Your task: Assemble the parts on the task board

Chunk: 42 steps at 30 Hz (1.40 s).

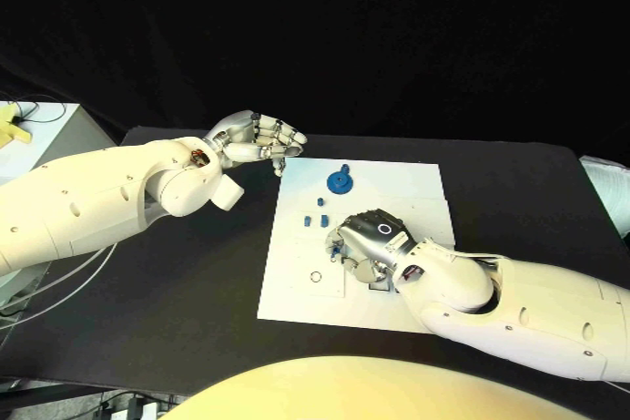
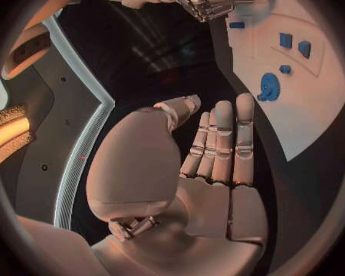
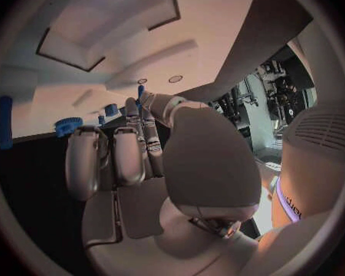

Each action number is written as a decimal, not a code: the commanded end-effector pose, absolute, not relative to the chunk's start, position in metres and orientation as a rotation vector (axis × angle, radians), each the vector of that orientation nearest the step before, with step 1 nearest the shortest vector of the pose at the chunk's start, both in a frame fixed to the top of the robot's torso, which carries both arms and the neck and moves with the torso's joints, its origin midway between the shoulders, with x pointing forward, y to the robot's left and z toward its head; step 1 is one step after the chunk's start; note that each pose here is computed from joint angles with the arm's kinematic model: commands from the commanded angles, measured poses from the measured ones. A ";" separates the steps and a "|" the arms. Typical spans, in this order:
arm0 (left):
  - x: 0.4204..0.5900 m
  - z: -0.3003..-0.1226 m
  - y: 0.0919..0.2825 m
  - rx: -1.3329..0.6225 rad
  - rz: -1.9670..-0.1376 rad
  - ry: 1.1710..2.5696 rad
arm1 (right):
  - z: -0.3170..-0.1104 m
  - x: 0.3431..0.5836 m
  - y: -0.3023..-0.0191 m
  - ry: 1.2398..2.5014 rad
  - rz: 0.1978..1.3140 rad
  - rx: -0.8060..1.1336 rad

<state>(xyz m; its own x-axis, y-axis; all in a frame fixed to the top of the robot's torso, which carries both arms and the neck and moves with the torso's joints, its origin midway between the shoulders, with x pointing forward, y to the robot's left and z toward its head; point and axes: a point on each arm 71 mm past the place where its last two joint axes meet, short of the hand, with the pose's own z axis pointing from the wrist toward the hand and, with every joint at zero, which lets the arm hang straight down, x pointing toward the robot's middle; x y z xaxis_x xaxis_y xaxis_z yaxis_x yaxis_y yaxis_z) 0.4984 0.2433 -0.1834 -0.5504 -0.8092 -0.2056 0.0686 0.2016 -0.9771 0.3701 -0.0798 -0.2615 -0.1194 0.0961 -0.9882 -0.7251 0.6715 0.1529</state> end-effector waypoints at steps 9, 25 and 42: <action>0.498 -0.183 0.242 -0.703 -1.468 1.714 | -0.266 0.368 -0.078 1.557 0.750 -0.569; 0.498 -0.183 0.242 -0.704 -1.469 1.716 | -0.270 0.371 -0.079 1.575 0.733 -0.577; 0.499 -0.183 0.242 -0.705 -1.469 1.716 | -0.279 0.368 -0.074 1.625 0.771 -0.590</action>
<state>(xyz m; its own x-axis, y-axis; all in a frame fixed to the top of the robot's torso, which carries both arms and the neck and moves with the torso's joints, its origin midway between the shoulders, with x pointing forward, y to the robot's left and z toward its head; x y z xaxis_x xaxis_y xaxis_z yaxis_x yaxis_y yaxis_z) 0.4991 0.2439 -0.1840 -0.5494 -0.8103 -0.2039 0.0651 0.2018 -0.9773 0.3713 -0.0751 -0.2725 -0.1473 0.0646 -0.9870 -0.7280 0.6684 0.1525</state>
